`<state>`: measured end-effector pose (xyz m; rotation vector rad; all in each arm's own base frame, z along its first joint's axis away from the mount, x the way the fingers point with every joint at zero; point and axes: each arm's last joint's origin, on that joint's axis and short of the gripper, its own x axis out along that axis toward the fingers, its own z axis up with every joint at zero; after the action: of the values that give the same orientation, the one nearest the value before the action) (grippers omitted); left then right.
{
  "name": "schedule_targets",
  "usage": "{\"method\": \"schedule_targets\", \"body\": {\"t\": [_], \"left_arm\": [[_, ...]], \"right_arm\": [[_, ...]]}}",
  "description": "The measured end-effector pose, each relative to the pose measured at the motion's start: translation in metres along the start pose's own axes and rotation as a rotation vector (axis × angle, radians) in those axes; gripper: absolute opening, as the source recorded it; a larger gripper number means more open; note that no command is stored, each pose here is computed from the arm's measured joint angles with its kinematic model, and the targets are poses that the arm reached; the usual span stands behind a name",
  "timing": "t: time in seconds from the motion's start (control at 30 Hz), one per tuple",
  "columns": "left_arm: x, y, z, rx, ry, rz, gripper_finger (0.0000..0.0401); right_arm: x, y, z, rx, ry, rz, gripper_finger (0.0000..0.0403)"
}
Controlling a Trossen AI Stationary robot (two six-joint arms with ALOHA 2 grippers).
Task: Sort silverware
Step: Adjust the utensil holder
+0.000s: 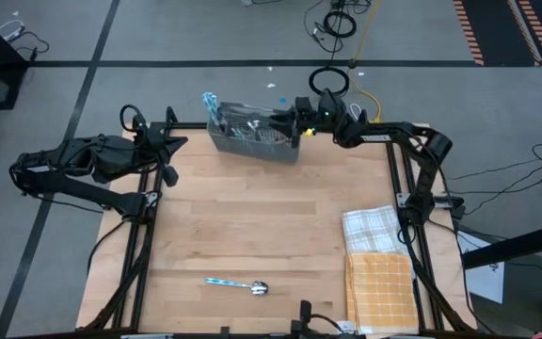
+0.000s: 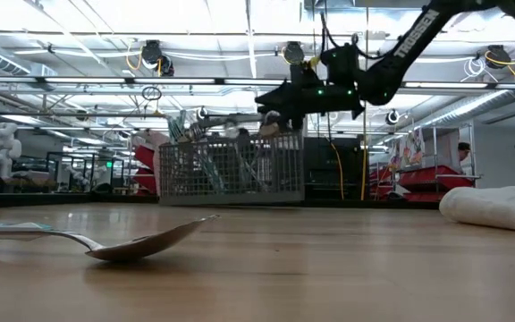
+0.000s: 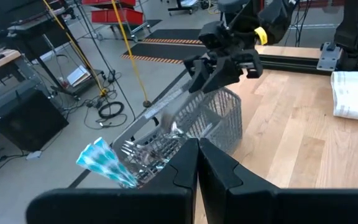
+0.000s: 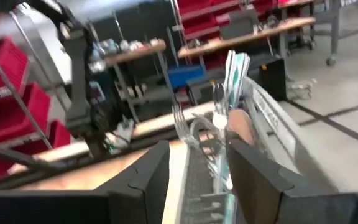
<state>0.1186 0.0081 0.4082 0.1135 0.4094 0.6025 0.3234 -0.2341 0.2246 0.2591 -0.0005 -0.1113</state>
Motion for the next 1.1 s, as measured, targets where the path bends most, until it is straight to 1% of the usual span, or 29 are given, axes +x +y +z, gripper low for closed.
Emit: {"method": "schedule_targets", "body": {"t": [0.13,0.23,0.37,0.43,0.57,0.63,0.67,0.73,0.83,0.9,1.0,1.1], "left_arm": [[0.000,0.000,0.000,-0.001,0.000,0.000,0.0017],[0.000,0.000,0.000,-0.002,-0.001,0.000,0.0017],[0.000,0.000,0.000,-0.002,0.000,0.000,0.0017],[0.000,0.000,0.000,-0.002,-0.001,0.000,0.0017],[0.000,0.000,0.000,-0.002,-0.001,0.000,0.0017],[0.000,0.000,0.000,-0.002,0.000,0.000,0.0017],[0.000,0.000,0.000,-0.002,-0.001,0.000,0.0017],[0.000,0.000,0.000,-0.002,0.000,0.000,0.0017],[0.000,0.000,0.000,0.001,0.002,0.000,0.0017],[0.000,0.000,0.000,0.003,0.004,-0.001,0.0017],[0.000,0.000,-0.001,0.018,0.006,0.000,0.0017],[0.000,0.000,-0.001,0.031,0.006,0.000,0.0017]], "right_arm": [[-0.006,0.004,0.004,-0.006,0.074,-0.027,0.0151],[-0.010,0.004,0.008,-0.017,0.098,-0.056,0.0151],[-0.012,0.003,0.008,-0.016,0.106,-0.065,0.0151],[-0.012,0.009,0.016,-0.052,0.068,-0.049,0.0151],[-0.022,0.028,0.047,-0.124,-0.044,-0.008,0.0150],[-0.029,0.037,0.058,-0.079,-0.039,-0.010,0.0147],[-0.032,0.042,0.061,-0.053,-0.015,-0.012,0.0142],[-0.033,0.056,0.056,-0.014,0.090,-0.008,0.0128],[-0.026,0.082,0.031,0.029,0.300,0.047,0.0101],[-0.022,0.096,0.015,0.046,0.406,0.047,0.0087],[-0.015,0.110,-0.001,0.009,0.484,-0.014,0.0072],[-0.008,0.117,-0.013,-0.031,0.520,-0.077,0.0054]]}}
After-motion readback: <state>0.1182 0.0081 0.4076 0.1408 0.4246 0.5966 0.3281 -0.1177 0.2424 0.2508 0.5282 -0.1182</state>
